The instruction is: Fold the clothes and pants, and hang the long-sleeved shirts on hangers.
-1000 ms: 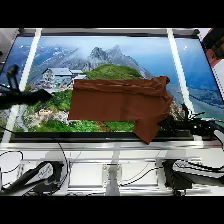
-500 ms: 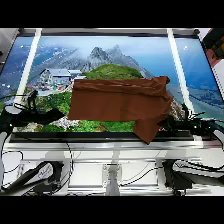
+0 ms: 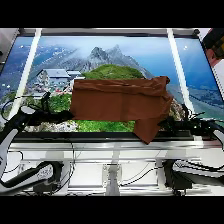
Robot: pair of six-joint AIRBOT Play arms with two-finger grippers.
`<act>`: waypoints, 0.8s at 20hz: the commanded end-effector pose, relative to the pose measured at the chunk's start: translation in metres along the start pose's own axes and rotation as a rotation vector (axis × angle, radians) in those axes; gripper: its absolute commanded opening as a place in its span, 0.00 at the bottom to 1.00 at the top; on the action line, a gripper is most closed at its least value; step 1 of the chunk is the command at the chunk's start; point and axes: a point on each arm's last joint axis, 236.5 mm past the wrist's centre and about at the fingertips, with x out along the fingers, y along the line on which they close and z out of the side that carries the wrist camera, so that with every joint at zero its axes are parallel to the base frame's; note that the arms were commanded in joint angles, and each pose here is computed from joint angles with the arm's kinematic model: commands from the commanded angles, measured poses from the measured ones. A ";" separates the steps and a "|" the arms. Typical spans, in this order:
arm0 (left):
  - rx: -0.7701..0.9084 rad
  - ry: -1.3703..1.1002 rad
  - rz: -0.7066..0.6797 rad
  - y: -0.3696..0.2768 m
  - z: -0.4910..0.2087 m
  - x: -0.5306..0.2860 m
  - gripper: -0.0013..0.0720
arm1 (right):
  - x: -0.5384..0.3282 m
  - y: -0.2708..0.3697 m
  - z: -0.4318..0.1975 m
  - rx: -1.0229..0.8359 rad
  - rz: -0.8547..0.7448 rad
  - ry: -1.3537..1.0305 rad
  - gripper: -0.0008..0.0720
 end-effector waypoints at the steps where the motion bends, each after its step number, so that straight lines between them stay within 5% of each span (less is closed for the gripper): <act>1: -0.025 0.023 0.008 0.006 -0.004 0.015 0.66 | 0.000 0.003 -0.002 0.001 0.013 0.007 0.03; 2: -0.043 0.014 -0.008 0.003 -0.002 0.016 0.56 | -0.001 0.004 -0.001 0.000 0.015 0.008 0.03; 4: -0.065 -0.013 -0.037 -0.005 0.007 0.014 0.09 | -0.005 0.011 0.001 -0.017 0.034 0.014 0.03; 5: -0.066 -0.027 -0.044 -0.007 0.013 0.012 0.04 | -0.011 0.022 0.006 -0.035 0.059 0.009 0.03; 13: 0.108 -0.349 -0.119 -0.075 0.112 -0.082 0.04 | -0.105 0.143 0.064 -0.268 0.160 -0.339 0.03; 16: 0.037 -0.574 -0.148 -0.087 0.156 -0.121 0.04 | -0.123 0.180 0.090 -0.311 0.150 -0.512 0.03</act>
